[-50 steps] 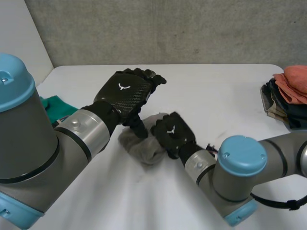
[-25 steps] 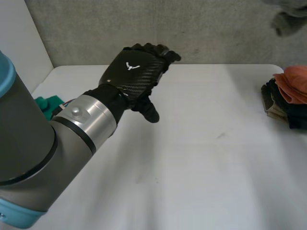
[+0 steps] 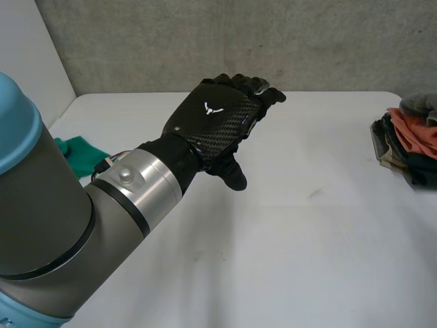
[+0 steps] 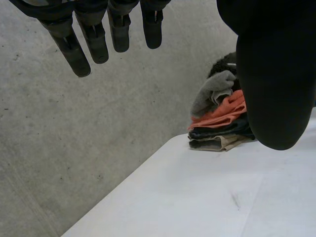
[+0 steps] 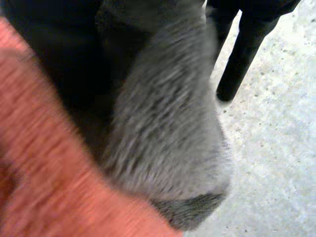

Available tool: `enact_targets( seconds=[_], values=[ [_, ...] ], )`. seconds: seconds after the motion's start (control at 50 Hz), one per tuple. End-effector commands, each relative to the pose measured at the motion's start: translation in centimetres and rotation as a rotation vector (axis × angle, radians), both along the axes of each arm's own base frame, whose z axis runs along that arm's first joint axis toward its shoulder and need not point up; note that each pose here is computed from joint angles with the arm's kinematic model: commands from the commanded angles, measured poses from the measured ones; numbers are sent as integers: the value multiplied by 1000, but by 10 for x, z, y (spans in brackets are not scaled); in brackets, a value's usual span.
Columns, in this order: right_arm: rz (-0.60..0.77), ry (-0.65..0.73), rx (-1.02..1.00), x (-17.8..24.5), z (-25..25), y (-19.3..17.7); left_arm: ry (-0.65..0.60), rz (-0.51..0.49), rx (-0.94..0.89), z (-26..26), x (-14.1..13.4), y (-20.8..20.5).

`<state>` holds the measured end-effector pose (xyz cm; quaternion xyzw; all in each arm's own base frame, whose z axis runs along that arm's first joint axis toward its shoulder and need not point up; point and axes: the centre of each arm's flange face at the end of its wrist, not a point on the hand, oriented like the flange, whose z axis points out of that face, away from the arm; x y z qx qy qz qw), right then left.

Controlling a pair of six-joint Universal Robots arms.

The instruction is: Fold the laundry.

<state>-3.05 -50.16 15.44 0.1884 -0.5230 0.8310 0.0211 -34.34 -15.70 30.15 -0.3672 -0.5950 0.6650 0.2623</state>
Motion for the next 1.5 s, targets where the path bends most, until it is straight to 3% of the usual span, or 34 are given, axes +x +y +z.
enact_targets(
  seconds=[0.02,0.2,0.28,0.34,0.42,0.46,0.52,0.62,0.72,0.86,0.96,1.08,1.3,1.5],
  values=[
    [-83,-49,0,-1,60,16,9,2,-14,5,1,0],
    [-261,-73,207,-12,104,54,18,8,-22,10,3,3],
    [-531,50,277,-29,134,80,33,16,-37,17,7,4],
    [-730,157,183,-36,173,91,43,20,-45,22,9,4],
    [-864,193,-31,-36,217,100,63,42,-67,31,13,0],
    [-838,191,-133,-20,232,100,70,72,-76,35,17,-6],
    [-674,179,-338,45,253,109,96,198,-102,47,33,-26],
    [-381,188,-413,126,255,142,123,436,-136,60,69,-63],
    [11,188,-223,214,204,177,97,615,-163,55,106,-105],
    [293,228,168,284,127,228,-118,810,-145,12,156,-167],
    [354,284,424,297,75,246,-369,914,-104,-46,198,-216],
    [349,306,506,295,51,253,-589,966,-110,-113,235,-261],
    [341,312,559,287,31,262,-746,911,-235,-174,258,-307],
    [331,312,568,284,26,265,-747,923,-258,-180,261,-322]
  ],
)
